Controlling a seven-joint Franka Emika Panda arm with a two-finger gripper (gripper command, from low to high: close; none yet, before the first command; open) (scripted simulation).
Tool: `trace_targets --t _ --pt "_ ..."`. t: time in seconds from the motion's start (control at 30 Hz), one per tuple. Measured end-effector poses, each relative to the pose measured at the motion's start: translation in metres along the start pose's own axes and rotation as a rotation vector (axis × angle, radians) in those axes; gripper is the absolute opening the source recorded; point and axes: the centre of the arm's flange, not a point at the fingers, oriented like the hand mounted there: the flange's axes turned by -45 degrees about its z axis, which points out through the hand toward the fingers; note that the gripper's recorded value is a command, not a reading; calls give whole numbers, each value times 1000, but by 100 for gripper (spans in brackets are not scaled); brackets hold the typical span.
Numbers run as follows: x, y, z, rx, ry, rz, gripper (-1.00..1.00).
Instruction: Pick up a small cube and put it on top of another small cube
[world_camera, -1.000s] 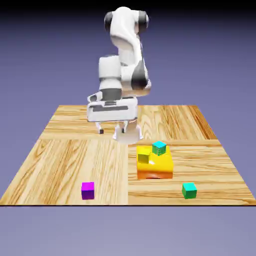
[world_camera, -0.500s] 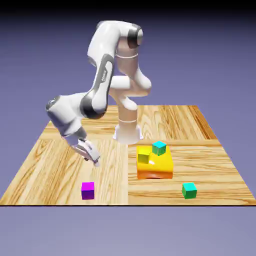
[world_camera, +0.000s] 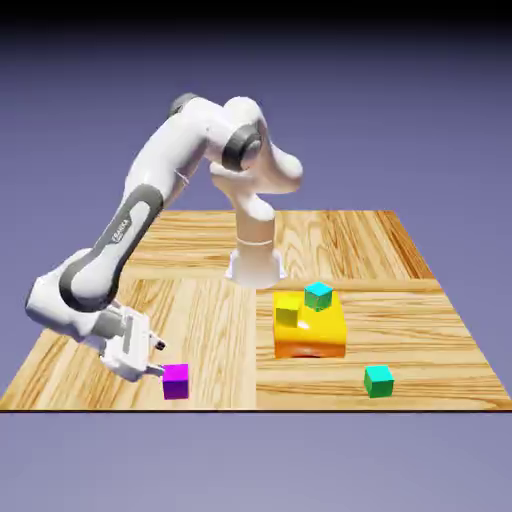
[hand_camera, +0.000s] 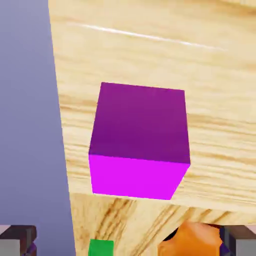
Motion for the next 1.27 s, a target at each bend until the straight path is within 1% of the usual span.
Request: trace_targets --t 0.07,0.1,0.17,0.2,0.27,0.33,0.37,0.53,0.67,0.83,0.97,1.03,1.17,1.2,1.27 --pt "15 3 1 6 -55 33 0" --pt "15 3 1 6 -55 33 0" --pt "27 2 50 7 -57 32 0" --pt "29 3 61 6 -57 32 -100" --pt "29 3 61 7 -57 32 -100" --pt "18 2 12 8 -57 32 -100" --pt "9 0 7 -7 -66 25 -100" --pt "-58 -15 63 -176 -138 -65 -100" --pt "-118 -20 107 -341 -162 -157 -100" --pt "-197 -12 158 -574 -141 -289 -100" --pt "-256 6 195 -775 -79 -401 -100" --pt "-265 10 201 -810 -65 -420 -100" --pt "-244 44 243 -810 -65 -421 -100" --pt "-243 46 246 -810 -65 -421 100" --pt "-243 46 245 -812 -64 -421 100"
